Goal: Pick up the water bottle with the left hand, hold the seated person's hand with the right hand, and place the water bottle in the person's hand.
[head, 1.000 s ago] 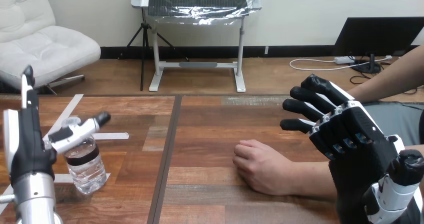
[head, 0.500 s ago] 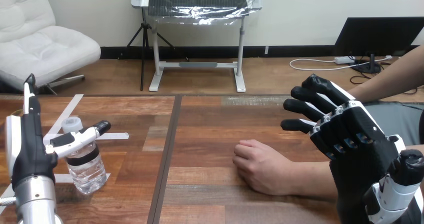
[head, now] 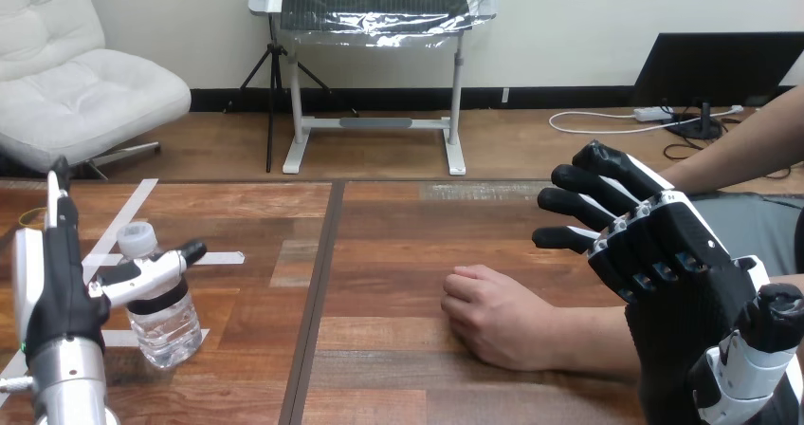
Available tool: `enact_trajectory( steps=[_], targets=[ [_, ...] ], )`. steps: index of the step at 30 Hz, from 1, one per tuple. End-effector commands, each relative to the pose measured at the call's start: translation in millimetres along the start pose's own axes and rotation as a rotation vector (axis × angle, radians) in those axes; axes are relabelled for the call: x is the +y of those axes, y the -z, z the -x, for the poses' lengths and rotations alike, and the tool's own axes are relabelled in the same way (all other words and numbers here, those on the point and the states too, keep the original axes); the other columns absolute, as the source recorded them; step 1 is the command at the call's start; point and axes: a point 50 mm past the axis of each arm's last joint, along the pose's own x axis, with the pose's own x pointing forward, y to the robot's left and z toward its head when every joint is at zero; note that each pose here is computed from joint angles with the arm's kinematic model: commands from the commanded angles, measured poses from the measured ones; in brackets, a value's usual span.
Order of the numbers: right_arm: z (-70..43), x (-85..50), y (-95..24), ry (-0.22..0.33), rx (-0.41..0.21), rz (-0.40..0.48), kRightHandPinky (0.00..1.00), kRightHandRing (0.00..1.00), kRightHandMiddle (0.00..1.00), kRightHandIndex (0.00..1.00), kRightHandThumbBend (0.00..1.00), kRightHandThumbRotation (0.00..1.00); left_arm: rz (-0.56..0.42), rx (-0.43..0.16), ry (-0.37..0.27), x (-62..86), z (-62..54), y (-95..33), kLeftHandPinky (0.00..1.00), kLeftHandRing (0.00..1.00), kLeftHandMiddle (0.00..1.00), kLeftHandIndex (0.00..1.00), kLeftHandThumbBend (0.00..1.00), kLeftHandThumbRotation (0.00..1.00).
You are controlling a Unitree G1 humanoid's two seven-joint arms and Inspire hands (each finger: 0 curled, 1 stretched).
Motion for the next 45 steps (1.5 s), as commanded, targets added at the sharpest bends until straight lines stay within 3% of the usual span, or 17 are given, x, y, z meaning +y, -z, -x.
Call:
enact_trajectory(
  steps=[1, 22, 45],
  targets=[
    [-9.1, -0.2, -5.0, -0.014, -0.053, 0.005, 0.67, 0.77, 0.79, 0.8, 0.95, 0.98, -0.011, -0.067, 0.015, -3.5, -15.3, -13.8, 0.99, 1.0, 1.0, 1.0, 1.0, 0.01],
    [-8.4, -1.9, -5.0, -0.019, -0.055, -0.001, 0.68, 0.77, 0.79, 0.8, 0.95, 0.97, -0.006, 0.035, 0.057, -15.0, -21.9, 11.6, 0.93, 1.0, 1.0, 1.0, 1.0, 0.08],
    [-8.9, -2.9, -6.5, -0.02, -0.057, 0.009, 0.67, 0.77, 0.79, 0.8, 0.95, 0.97, 0.048, 0.089, 0.087, -25.8, -29.6, 19.8, 0.98, 1.0, 1.0, 1.0, 1.0, 0.12]
  ],
)
